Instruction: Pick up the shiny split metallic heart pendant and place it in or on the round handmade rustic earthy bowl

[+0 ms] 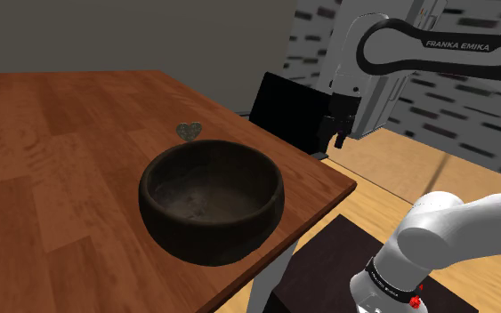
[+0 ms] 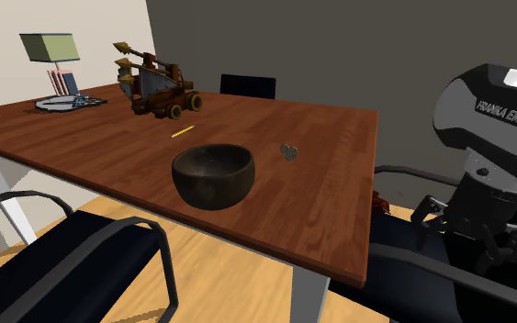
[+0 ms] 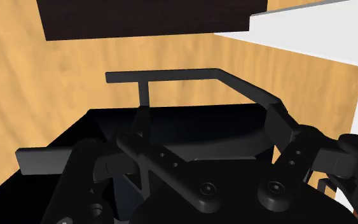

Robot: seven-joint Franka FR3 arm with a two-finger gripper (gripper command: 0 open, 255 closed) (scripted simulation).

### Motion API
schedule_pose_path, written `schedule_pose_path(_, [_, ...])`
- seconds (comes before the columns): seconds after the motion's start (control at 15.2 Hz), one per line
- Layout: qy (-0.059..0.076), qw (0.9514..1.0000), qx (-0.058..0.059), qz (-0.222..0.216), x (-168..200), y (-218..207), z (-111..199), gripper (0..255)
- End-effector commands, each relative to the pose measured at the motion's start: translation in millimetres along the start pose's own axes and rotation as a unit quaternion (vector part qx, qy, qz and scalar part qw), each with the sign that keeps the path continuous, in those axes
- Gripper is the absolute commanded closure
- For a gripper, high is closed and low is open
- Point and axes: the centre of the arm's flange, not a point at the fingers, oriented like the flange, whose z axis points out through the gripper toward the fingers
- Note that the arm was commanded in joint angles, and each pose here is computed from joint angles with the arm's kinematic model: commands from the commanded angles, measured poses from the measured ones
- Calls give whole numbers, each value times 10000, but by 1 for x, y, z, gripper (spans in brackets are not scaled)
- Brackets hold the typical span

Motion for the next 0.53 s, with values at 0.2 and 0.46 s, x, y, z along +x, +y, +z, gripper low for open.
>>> schedule_pose_path(0.2, [254,9996,-72,22,6,-38,-7,0])
schedule_pose_path(0.46, [593,9981,-167,51,15,-90,-16,0])
